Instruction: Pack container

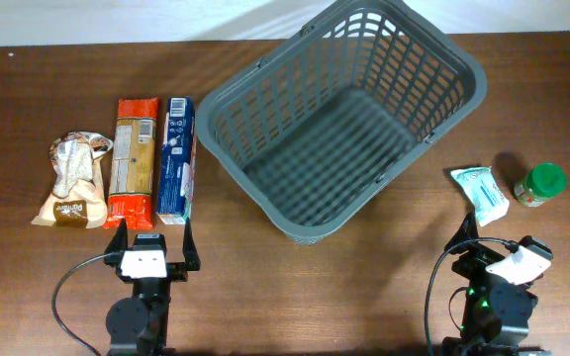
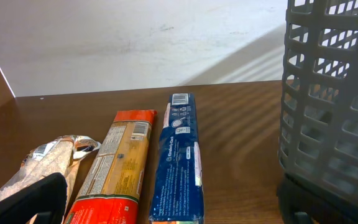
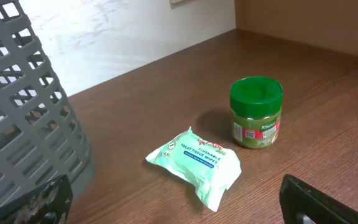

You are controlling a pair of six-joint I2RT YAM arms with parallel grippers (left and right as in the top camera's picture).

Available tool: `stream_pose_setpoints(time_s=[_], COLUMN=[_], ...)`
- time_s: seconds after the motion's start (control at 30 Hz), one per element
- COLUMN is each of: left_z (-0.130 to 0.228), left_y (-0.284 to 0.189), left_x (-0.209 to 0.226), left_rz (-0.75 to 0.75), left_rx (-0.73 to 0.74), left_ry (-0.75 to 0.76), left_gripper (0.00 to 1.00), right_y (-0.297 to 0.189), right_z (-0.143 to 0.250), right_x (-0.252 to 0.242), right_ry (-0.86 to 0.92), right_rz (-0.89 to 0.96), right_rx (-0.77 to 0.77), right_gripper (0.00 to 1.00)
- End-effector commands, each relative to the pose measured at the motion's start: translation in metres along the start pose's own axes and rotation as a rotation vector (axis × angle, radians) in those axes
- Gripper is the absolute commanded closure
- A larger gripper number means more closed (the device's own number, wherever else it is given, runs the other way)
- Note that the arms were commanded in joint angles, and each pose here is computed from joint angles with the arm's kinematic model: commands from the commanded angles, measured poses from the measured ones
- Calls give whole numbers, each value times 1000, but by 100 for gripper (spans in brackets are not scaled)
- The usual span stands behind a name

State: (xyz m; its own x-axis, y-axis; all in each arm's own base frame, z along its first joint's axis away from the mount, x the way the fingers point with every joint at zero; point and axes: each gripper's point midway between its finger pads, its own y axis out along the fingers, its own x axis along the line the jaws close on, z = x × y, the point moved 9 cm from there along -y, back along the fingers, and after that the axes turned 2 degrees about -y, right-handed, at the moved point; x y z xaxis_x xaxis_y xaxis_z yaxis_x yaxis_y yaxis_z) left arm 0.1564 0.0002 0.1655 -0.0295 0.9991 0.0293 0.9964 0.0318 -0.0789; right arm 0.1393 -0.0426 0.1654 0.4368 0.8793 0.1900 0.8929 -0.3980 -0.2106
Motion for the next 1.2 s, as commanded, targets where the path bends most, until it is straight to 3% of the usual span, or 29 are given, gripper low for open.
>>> stream_pose_setpoints(time_s=[0.0, 0.83, 0.97, 1.17], left_z=[1, 0, 2, 6], left_y=[0, 0, 0, 0], left_x=[0, 0, -10, -23], left_rz=[-3, -1, 114, 270], left_rx=[-7, -14, 4, 73], left_ry=[0, 0, -23, -190], left_gripper=[1, 1, 1, 1], right_y=[0, 0, 0, 0], right_z=[1, 1, 1, 1], right_x=[-1, -1, -1, 0], right_ry=[11, 11, 11, 12], right_rz=[5, 5, 5, -7], right_rx=[-4, -4, -4, -1], right_gripper=[1, 1, 1, 1])
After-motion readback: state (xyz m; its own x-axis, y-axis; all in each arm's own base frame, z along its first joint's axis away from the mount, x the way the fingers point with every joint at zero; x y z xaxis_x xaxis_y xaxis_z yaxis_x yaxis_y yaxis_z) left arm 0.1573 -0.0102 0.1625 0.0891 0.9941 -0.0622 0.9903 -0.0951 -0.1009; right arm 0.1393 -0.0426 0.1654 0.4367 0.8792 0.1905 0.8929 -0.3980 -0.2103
